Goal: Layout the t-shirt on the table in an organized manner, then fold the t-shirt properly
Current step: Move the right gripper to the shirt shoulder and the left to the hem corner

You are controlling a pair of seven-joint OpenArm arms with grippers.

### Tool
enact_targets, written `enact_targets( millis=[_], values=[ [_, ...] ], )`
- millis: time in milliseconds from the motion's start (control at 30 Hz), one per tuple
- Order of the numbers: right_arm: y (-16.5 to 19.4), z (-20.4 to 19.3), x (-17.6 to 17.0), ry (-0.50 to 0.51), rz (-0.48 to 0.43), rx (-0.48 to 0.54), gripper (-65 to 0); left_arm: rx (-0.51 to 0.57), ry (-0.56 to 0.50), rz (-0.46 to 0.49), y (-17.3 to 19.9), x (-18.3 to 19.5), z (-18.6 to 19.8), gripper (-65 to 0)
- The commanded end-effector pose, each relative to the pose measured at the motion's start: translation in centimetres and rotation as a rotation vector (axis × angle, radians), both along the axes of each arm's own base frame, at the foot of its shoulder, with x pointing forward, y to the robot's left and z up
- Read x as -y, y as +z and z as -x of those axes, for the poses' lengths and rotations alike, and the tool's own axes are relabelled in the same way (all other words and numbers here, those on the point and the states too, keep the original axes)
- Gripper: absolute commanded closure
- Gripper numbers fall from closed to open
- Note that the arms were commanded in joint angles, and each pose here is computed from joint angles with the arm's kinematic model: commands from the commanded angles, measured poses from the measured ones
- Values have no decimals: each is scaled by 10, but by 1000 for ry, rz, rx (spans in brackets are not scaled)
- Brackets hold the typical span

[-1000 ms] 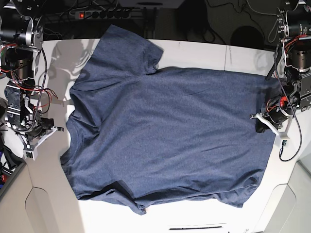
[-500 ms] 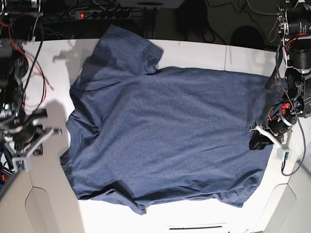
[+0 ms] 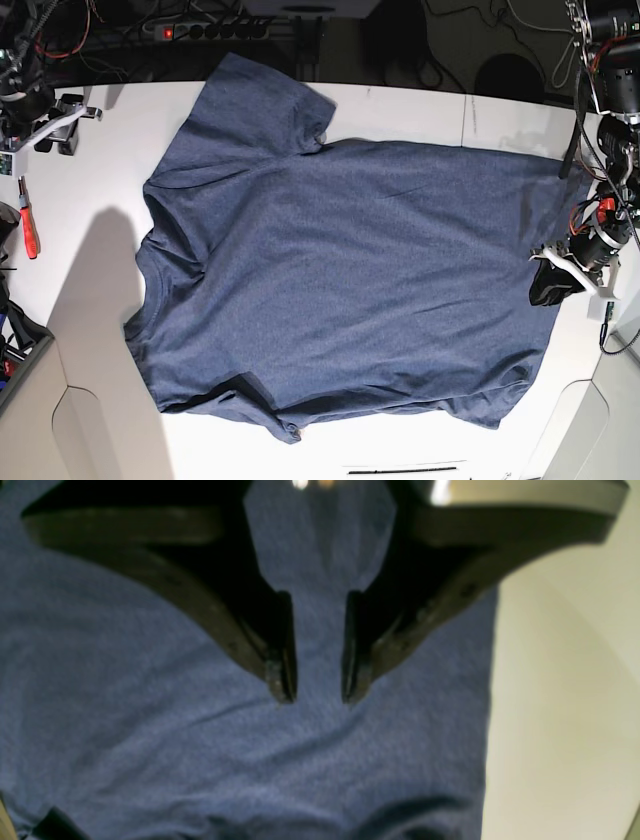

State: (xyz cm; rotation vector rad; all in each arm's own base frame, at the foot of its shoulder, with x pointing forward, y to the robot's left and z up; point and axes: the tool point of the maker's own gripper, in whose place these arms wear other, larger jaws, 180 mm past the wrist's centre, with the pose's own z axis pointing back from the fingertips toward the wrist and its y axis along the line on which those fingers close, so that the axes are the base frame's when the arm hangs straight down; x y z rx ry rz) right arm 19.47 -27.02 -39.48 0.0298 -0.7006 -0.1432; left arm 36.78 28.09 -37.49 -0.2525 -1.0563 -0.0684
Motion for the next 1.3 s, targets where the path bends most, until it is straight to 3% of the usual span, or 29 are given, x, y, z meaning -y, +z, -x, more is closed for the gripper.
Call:
enact_targets(
  millis=[0,233,367,567,967,1033,1100,1133,1267],
  values=[
    [8,-8,1,1,-29,50,-286,72,-8,15,21,1,-12,-190],
    [-36,-4,-33,-5,-366,-39,-286,72,-36,91,10,35,-12,-190],
    [-61,12,-47,-21,-454,-96,-286,72,-37,98,10,38,-12,-190],
    [-61,16,-90,-12,-635,-82,-284,76,-36,99,10,38,-13,-190],
    [-67,22,-168,144,-724,-160,-271,75,-36,98,10,37,-12,-190],
    [-68,23,-171,155,-721,-167,-183,73,-29,94,10,34,-12,-190],
    [-68,23,-170,154,-720,-167,-25,41,57,74,6,14,-12,-190],
    [-68,23,-169,152,-720,-167,0,32,118,64,6,-1,-12,-190],
    [-71,25,-167,155,-700,-178,0,39,288,40,18,-63,0,-190]
  ],
)
